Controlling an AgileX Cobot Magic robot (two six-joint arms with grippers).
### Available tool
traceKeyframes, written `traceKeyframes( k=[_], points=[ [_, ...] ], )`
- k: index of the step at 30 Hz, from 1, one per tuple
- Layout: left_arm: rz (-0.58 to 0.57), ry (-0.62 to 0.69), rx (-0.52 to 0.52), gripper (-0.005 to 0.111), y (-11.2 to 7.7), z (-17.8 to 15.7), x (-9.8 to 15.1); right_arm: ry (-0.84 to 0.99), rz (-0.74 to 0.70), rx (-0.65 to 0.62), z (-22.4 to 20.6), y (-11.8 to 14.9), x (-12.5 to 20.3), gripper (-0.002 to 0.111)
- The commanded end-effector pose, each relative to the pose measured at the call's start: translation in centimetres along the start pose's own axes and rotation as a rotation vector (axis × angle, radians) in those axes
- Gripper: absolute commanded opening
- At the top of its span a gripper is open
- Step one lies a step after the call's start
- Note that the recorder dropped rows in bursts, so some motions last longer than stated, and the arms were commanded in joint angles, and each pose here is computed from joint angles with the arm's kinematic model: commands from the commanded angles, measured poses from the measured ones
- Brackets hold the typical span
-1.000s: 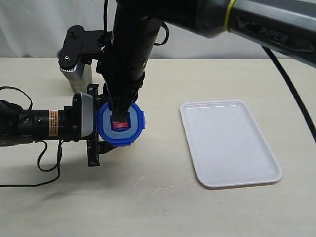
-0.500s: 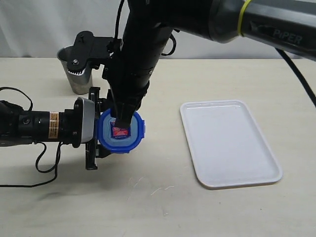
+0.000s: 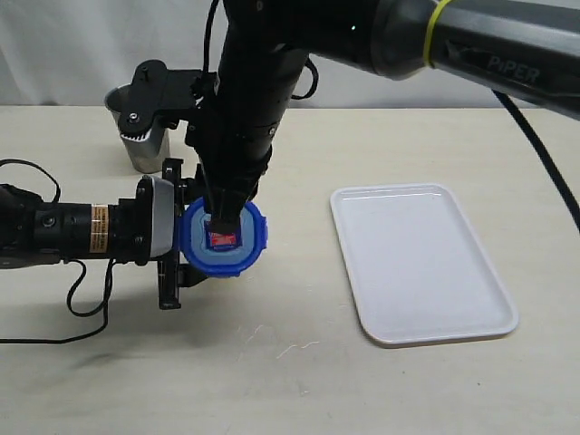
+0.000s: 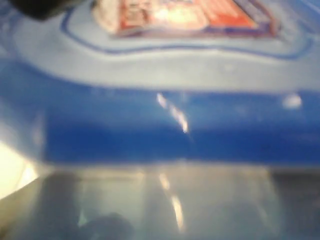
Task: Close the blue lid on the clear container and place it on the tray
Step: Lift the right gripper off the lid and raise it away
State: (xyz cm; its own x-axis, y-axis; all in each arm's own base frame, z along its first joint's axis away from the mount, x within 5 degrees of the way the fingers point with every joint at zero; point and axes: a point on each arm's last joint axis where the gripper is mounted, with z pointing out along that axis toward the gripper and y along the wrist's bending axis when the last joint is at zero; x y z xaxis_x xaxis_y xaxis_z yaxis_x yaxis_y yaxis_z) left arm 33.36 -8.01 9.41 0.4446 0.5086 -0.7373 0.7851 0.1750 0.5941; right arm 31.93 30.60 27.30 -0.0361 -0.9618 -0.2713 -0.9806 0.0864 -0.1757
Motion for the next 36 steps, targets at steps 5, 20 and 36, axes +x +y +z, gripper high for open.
traceKeyframes(
  k=[5, 20, 36],
  points=[
    [-0.357, -0.126, -0.185, 0.000, 2.4, -0.5, -1.3, 0.076, 0.168, 0.218, -2.4, -2.2, 0.3, 0.050],
    [-0.485, -0.132, -0.236, 0.000, 2.9, -0.6, -1.1, 0.039, 0.445, 0.453, -3.6, -3.9, 1.1, 0.043],
    [-0.516, -0.129, -0.254, 0.000, 3.1, -1.0, -0.8, -0.186, 0.576, 0.205, -6.4, -3.5, 1.6, 0.014]
  ],
)
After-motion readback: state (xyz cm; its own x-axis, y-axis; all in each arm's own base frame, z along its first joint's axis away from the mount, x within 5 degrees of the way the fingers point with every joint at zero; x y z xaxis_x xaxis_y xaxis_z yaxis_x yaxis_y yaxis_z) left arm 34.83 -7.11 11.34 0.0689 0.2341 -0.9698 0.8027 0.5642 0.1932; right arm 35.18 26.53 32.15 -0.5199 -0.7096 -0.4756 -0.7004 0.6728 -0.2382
